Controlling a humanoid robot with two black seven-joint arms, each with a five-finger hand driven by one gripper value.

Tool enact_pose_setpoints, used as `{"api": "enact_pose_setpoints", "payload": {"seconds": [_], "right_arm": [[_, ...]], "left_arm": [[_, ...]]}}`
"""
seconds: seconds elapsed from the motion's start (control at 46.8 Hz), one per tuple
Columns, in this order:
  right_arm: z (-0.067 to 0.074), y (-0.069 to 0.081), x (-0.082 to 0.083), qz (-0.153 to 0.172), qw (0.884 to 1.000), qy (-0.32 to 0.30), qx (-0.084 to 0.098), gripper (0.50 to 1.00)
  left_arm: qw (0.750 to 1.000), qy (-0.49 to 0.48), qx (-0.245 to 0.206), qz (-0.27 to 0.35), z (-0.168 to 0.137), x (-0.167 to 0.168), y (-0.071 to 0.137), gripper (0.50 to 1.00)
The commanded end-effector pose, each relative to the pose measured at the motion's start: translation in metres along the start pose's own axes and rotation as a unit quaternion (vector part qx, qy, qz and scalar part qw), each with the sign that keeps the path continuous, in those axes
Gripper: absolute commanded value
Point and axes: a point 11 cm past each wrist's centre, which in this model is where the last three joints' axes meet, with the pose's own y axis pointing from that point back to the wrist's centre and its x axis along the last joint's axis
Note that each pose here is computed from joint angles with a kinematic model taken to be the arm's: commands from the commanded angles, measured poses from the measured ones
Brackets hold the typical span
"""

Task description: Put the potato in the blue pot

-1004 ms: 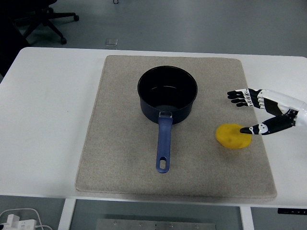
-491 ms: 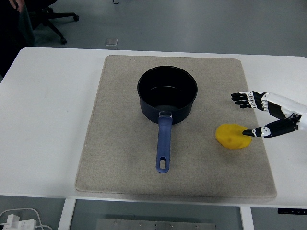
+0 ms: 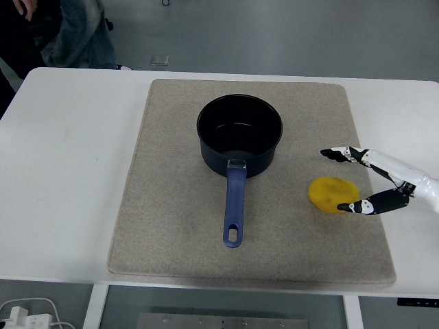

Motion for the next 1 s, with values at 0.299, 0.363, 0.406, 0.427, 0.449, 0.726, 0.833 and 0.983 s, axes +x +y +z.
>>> {"api": "enact_pose_setpoints", "payload": {"seconds": [0.299,0.363,0.406,0.427,0.449,0.726,0.833,0.983], "right_arm": [[0.008,-0.005,-0.027,0.006,1.000,-0.003,0.012,0.911],[0.010,-0.007,-0.026,0.010,1.000,-0.004,0.009,0.915],[0.012,-0.007,-0.026,0.011,1.000,-0.005,0.008,0.917],[0.012,-0.008,-0.026,0.012,1.000,-0.005,0.009,0.917],[0.013,-0.008,-0.027,0.012,1.000,-0.005,0.008,0.917],[0.018,-0.012,-0.028,0.016,1.000,-0.009,0.006,0.915],[0.023,-0.011,-0.029,0.017,1.000,-0.009,0.007,0.901],[0.031,-0.009,-0.027,0.021,1.000,-0.007,-0.001,0.821]], "left_arm": [[1.000,0.001,0.000,0.000,0.000,0.000,0.000,0.996],[1.000,0.001,0.000,0.000,0.000,0.000,0.000,0.996],[1.000,0.001,0.000,0.000,0.000,0.000,0.000,0.996],[1.000,0.001,0.000,0.000,0.000,0.000,0.000,0.996],[1.000,0.001,0.000,0.000,0.000,0.000,0.000,0.996],[1.000,0.001,0.000,0.000,0.000,0.000,0.000,0.996],[1.000,0.001,0.000,0.001,0.000,0.001,0.000,0.996],[1.000,0.001,0.000,0.001,0.000,0.000,0.000,0.996]]}}
